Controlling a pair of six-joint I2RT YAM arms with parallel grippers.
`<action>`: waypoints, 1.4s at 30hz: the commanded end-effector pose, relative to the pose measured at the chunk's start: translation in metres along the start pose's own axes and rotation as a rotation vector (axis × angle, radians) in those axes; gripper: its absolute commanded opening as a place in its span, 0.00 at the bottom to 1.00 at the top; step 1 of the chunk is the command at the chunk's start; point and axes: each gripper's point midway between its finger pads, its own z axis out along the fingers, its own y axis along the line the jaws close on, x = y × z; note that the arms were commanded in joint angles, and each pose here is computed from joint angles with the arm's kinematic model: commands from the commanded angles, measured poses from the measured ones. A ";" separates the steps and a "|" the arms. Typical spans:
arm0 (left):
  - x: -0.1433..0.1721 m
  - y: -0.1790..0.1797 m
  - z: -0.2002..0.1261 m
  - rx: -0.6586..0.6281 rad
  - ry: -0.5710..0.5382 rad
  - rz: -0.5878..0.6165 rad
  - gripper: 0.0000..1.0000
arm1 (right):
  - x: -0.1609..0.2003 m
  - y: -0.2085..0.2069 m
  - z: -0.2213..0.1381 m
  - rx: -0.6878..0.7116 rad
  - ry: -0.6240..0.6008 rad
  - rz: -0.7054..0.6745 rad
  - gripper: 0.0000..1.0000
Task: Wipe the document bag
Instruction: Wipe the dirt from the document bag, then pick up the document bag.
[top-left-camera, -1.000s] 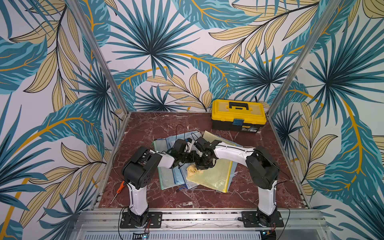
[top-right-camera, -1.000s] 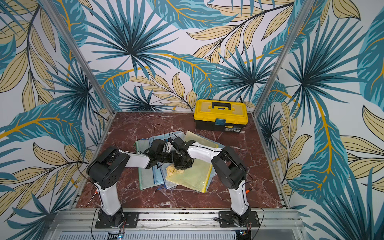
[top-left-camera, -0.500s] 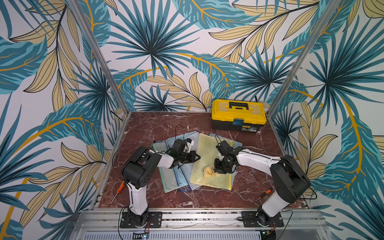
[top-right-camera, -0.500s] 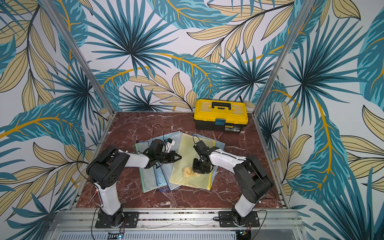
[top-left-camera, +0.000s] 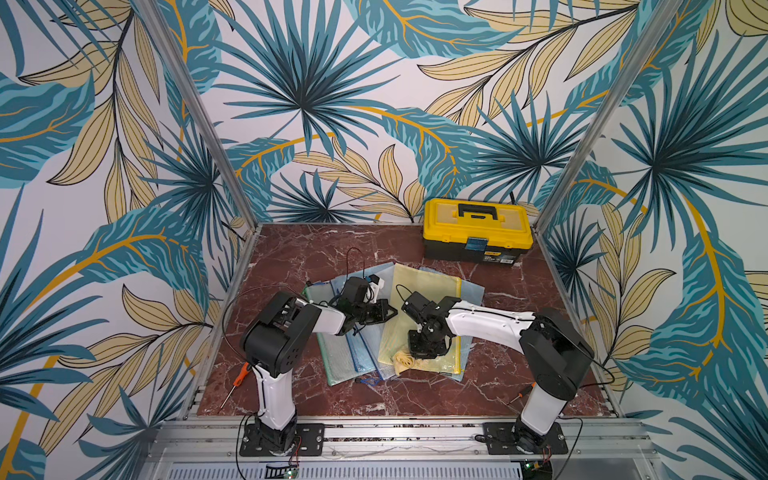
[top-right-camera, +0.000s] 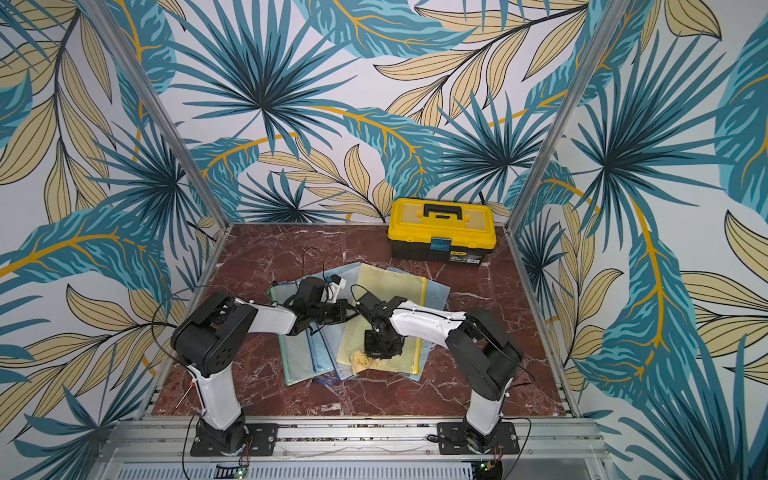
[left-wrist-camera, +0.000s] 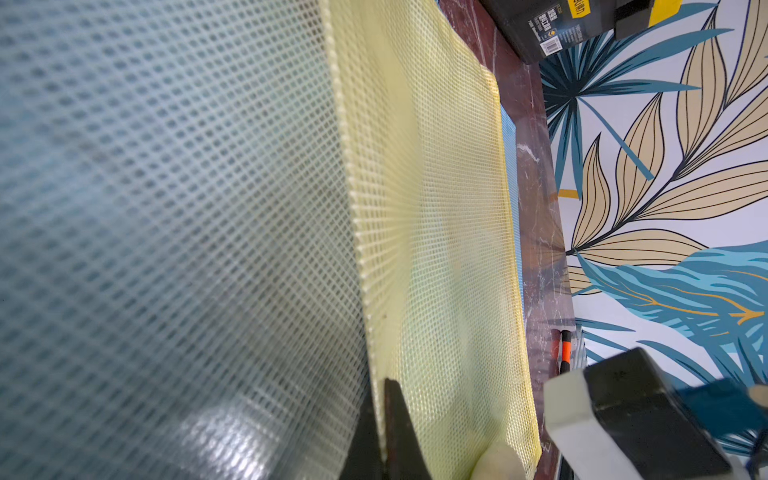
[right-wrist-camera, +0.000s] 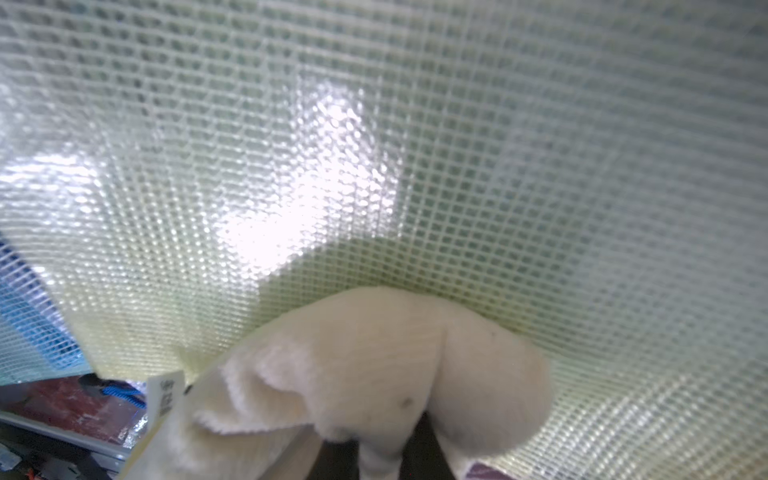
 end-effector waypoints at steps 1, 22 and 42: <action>-0.011 -0.010 -0.008 0.022 -0.041 0.030 0.00 | 0.028 -0.054 0.017 0.145 0.074 0.073 0.00; -0.020 -0.206 -0.065 0.397 -0.087 0.427 0.00 | 0.000 -0.130 -0.264 0.057 -0.726 0.240 0.00; 0.037 -0.298 0.099 0.530 0.173 0.321 0.14 | 0.038 -0.180 -0.370 0.154 -1.025 0.294 0.00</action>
